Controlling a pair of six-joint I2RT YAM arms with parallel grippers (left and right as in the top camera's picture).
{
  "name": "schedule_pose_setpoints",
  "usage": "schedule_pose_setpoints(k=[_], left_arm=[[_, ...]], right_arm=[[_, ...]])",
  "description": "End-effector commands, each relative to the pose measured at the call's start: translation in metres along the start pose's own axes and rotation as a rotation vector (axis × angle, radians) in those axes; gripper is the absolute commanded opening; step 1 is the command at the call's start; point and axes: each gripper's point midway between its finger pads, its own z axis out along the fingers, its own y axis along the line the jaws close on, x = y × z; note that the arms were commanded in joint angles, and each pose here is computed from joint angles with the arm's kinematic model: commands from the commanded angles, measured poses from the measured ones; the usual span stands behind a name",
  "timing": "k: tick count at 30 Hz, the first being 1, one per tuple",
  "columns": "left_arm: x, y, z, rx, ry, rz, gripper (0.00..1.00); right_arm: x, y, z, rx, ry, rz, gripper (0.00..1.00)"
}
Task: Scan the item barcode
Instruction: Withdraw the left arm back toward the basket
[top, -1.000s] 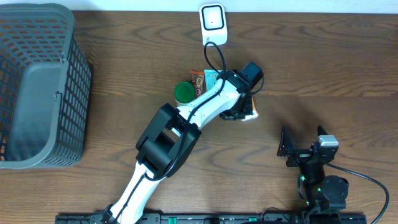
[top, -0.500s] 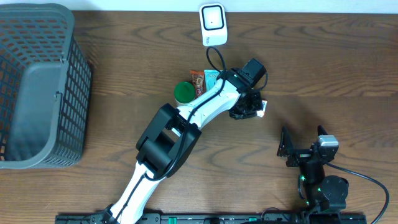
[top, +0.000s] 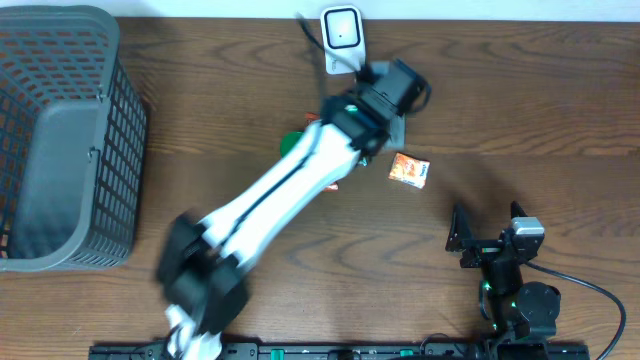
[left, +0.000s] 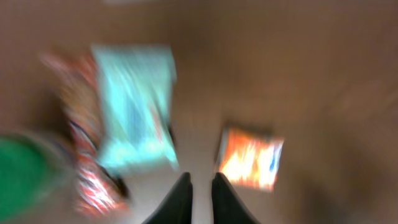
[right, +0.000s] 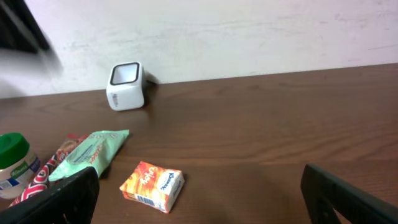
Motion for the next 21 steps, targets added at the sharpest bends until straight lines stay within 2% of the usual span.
schedule_pose_setpoints(k=[1,4,7,10,12,18,21], left_arm=[[-0.100,0.051,-0.122,-0.246,-0.460,0.113,0.17],[-0.130,0.072,-0.194,-0.339,-0.638,0.156,0.17],[-0.143,0.094,-0.248,-0.399,-0.726,0.207,0.17],[-0.152,0.124,-0.301,-0.420,-0.822,0.151,0.17],[-0.149,0.146,-0.326,-0.444,-0.848,0.113,0.25],[-0.128,0.210,-0.390,-0.509,-0.923,-0.051,0.25],[-0.105,0.234,-0.418,-0.514,-0.977,-0.138,0.25]], right_arm=[[0.002,0.002,0.000,-0.009,0.005,-0.011,0.99],[0.002,0.002,0.000,-0.009,0.006,-0.011,0.99],[0.002,0.002,0.000,-0.009,0.006,-0.011,0.99],[0.002,0.002,0.000,-0.009,0.006,-0.011,0.99],[0.002,0.002,0.000,-0.009,0.006,-0.011,0.99],[-0.001,0.002,0.000,-0.007,-0.004,-0.011,0.99],[0.003,0.011,0.000,-0.059,0.014,0.017,0.99]])
